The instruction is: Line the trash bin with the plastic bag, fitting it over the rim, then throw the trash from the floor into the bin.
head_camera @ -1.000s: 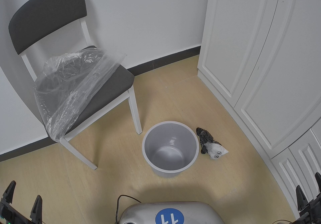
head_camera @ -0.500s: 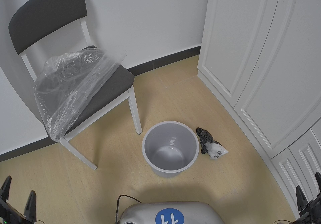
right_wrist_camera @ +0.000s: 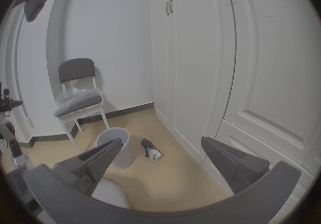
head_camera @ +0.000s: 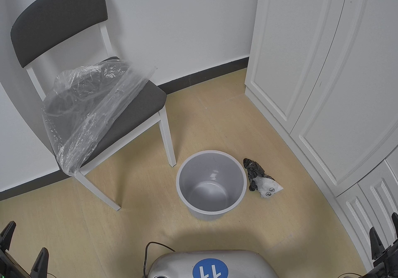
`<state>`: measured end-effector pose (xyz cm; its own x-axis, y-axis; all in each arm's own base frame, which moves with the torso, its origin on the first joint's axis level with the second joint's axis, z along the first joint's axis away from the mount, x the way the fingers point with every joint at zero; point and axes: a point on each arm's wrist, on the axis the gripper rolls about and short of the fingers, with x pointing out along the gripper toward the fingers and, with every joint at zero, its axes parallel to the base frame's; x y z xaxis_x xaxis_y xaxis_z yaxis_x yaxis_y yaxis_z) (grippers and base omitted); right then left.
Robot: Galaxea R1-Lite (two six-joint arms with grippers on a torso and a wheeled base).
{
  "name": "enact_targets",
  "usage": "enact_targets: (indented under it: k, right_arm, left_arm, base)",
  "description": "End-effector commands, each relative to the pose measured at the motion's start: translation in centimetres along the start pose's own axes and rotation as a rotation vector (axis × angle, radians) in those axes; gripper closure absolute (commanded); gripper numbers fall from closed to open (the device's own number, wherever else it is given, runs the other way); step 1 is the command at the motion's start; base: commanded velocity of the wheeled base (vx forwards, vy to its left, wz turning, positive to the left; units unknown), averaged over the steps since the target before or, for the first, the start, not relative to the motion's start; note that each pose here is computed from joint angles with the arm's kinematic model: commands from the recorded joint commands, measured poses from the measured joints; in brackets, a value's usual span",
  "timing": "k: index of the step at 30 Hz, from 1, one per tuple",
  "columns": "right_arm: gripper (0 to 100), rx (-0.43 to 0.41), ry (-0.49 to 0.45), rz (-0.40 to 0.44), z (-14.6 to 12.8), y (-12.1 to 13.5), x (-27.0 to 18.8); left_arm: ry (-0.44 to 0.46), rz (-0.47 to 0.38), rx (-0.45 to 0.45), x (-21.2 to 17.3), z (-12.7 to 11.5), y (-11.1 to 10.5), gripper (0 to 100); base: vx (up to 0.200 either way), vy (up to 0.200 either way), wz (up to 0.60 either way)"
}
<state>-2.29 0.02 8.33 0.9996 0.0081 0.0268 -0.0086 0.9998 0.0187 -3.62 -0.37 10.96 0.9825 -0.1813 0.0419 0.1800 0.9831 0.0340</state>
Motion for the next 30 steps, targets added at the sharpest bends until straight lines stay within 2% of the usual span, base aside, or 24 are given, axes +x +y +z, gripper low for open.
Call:
enact_targets:
  k: [1,2,4,5,6,7,9,13,16,20,24,25,29,30]
  right_arm:
    - [0,0.125,-0.206,0.030,5.2,0.1,-1.5]
    - [0,0.095,-0.164,0.027,6.7,0.1,-1.1]
    - [0,-0.027,-0.111,0.023,7.1,0.2,-0.2]
    - [0,-0.036,-0.107,0.027,7.2,0.2,-0.1]
    - [0,-0.078,-0.062,0.055,7.8,0.2,1.2]
    - [0,-0.078,-0.060,0.058,7.9,0.2,1.3]
    - [0,-0.053,-0.058,0.108,10.6,0.4,4.5]
    - [0,-0.015,-0.049,0.115,13.0,0.6,9.3]
    - [0,-0.040,-0.078,0.102,15.0,1.0,13.9]
    - [0,-0.033,-0.145,0.033,15.4,1.2,15.5]
    - [0,-0.084,-0.131,0.067,14.3,1.8,15.1]
    - [0,-0.148,-0.102,0.084,13.3,2.0,15.0]
    - [0,-0.169,-0.077,0.111,12.7,2.4,15.1]
    - [0,-0.164,-0.074,0.146,12.6,2.7,14.7]
  left_arm:
    - [0.061,-0.004,-0.004,0.6,0.1,0.1,0]
    - [0.138,-0.007,-0.008,1.6,0.6,0.3,0]
    - [0.226,-0.002,0.019,2.9,1.1,0.6,0]
    - [0.231,-0.003,0.022,3.0,1.1,0.6,0]
    - [0.285,0.003,0.065,4.2,1.5,0.8,0]
    - [0.286,0.002,0.069,4.3,1.5,0.8,0]
    - [0.295,0.016,0.112,5.8,2.3,1.2,0]
    - [0.312,0.022,0.169,7.9,3.5,1.7,0]
    - [0.393,-0.001,0.224,10.8,4.0,2.2,0]
    - [0.437,-0.039,0.225,13.7,4.0,2.3,0]
    - [0.461,0.022,0.256,15.8,3.7,2.3,0]
    - [0.464,0.049,0.275,16.5,3.4,2.0,0]
    - [0.464,0.087,0.299,16.8,3.3,1.8,0]
    - [0.462,0.092,0.301,16.8,3.3,1.8,0]
  base:
    - [0.000,0.000,0.00]
    - [0.000,0.000,0.00]
    - [0.000,0.000,0.00]
    - [0.000,0.000,0.00]
    - [0.000,0.000,0.00]
    - [0.000,0.000,0.00]
    - [0.000,0.000,0.00]
    - [0.000,0.000,0.00]
    - [0.000,0.000,0.00]
    - [0.000,0.000,0.00]
    - [0.000,0.000,0.00]
    - [0.000,0.000,0.00]
    - [0.000,0.000,0.00]
    - [0.000,0.000,0.00]
